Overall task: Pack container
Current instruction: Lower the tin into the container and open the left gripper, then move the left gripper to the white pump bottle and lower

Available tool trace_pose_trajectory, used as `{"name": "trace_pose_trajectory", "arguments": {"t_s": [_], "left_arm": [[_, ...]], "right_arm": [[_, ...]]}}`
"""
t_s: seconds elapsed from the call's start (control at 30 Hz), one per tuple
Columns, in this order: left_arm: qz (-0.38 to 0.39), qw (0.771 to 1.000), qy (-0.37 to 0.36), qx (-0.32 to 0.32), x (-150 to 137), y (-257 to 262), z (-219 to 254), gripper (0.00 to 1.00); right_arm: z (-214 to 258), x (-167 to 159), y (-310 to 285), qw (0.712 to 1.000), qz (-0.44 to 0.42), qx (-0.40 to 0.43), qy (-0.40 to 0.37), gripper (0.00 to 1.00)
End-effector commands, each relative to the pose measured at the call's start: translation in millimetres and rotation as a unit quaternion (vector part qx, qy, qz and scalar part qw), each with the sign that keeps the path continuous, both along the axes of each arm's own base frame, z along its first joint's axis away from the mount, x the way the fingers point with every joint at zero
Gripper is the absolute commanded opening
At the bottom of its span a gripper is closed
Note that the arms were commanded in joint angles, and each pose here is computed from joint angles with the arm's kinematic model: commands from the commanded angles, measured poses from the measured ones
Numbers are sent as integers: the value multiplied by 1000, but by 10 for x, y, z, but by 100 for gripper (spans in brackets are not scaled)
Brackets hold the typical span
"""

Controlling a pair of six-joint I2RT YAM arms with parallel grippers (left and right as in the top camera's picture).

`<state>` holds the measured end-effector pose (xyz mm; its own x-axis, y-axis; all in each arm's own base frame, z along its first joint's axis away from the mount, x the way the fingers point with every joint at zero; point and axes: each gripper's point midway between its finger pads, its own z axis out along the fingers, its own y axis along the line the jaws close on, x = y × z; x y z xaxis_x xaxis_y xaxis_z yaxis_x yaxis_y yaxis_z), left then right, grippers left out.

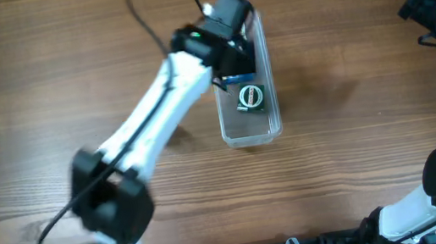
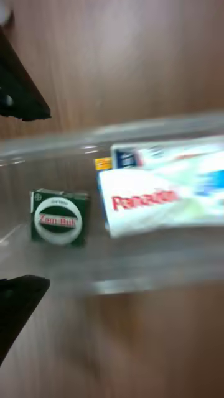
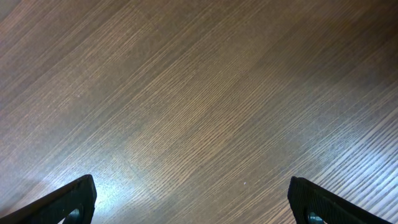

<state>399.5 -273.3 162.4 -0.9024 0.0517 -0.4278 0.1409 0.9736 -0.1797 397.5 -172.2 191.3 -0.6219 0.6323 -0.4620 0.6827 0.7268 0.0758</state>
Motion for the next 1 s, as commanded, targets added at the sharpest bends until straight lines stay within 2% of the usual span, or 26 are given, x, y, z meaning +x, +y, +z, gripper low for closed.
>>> {"name": "trace_pose_trajectory", "arguments": {"t_s": [0.0, 0.1, 0.17, 0.27, 0.33, 0.4, 0.53, 0.67, 0.77, 0.97], "left_arm": [[-5, 994, -97, -42, -129, 317, 1097, 81], [38, 993, -104, -32, -422, 916, 1482, 82], [76, 994, -83, -16, -647, 1359, 1561, 87], [121, 992, -30, 14, -900, 1811, 1470, 91], [117, 992, 14, 41, -1049, 1929, 1326, 99], [116, 990, 60, 61, -1169, 1965, 1148, 100], [107, 986, 109, 62, -1147, 1883, 820, 100], [105, 983, 131, 75, -985, 1844, 505, 100], [97, 977, 159, 104, -853, 1847, 238, 100], [98, 954, 231, 166, -801, 1934, -260, 100]], "right_arm": [[-54, 9, -19, 1000, -8, -2, 6, 100], [-54, 9, -19, 1000, -8, -2, 6, 100], [-54, 9, -19, 1000, -8, -2, 6, 100], [-54, 9, -19, 1000, -8, -2, 6, 100], [-54, 8, -20, 1000, -8, -2, 6, 100], [-54, 9, -19, 1000, -8, -2, 6, 100], [-54, 9, -19, 1000, -8, -2, 6, 100], [-54, 9, -19, 1000, -8, -2, 6, 100], [-54, 9, -19, 1000, -8, -2, 6, 100], [-54, 9, -19, 1000, -8, -2, 6, 100]]}}
